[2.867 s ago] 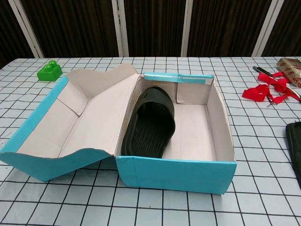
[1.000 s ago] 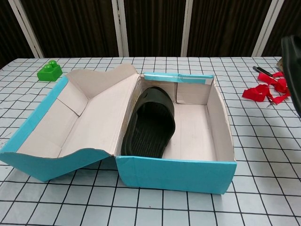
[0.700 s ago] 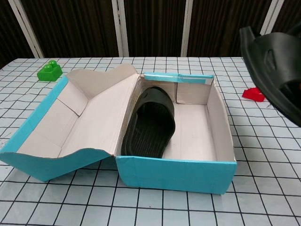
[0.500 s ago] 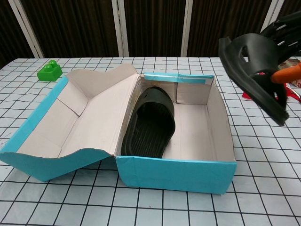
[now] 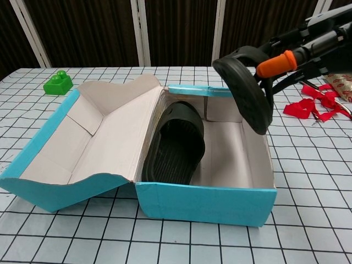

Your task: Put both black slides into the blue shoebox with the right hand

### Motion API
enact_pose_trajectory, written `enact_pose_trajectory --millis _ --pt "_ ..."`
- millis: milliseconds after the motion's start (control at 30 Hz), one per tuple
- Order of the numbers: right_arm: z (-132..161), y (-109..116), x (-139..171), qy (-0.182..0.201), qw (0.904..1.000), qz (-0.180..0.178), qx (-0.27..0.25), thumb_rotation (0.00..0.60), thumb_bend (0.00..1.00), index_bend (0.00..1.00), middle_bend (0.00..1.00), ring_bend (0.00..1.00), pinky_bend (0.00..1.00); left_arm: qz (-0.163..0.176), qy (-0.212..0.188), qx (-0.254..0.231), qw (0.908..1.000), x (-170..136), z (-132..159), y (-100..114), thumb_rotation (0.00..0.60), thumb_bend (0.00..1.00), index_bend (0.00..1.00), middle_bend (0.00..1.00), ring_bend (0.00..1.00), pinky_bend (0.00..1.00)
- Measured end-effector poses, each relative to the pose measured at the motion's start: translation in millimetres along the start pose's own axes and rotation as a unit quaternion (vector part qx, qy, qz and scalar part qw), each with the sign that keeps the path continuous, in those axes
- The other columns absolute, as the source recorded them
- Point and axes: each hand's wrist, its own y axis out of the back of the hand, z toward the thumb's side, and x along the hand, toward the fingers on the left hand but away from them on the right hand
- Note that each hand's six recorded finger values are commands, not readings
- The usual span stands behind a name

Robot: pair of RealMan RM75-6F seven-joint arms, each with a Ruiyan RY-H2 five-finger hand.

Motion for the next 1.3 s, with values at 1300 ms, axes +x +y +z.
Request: enact_pose_trajectory --millis 1300 --pt "-52 -39 -57 -0.060 0.9981 -0.002 0.018 0.600 0.65 0.63 0.48 0.30 0.22 -0.002 -0.003 0.004 1.0000 0 2 -1 0.600 0.16 0.08 0.00 0.00 0.00"
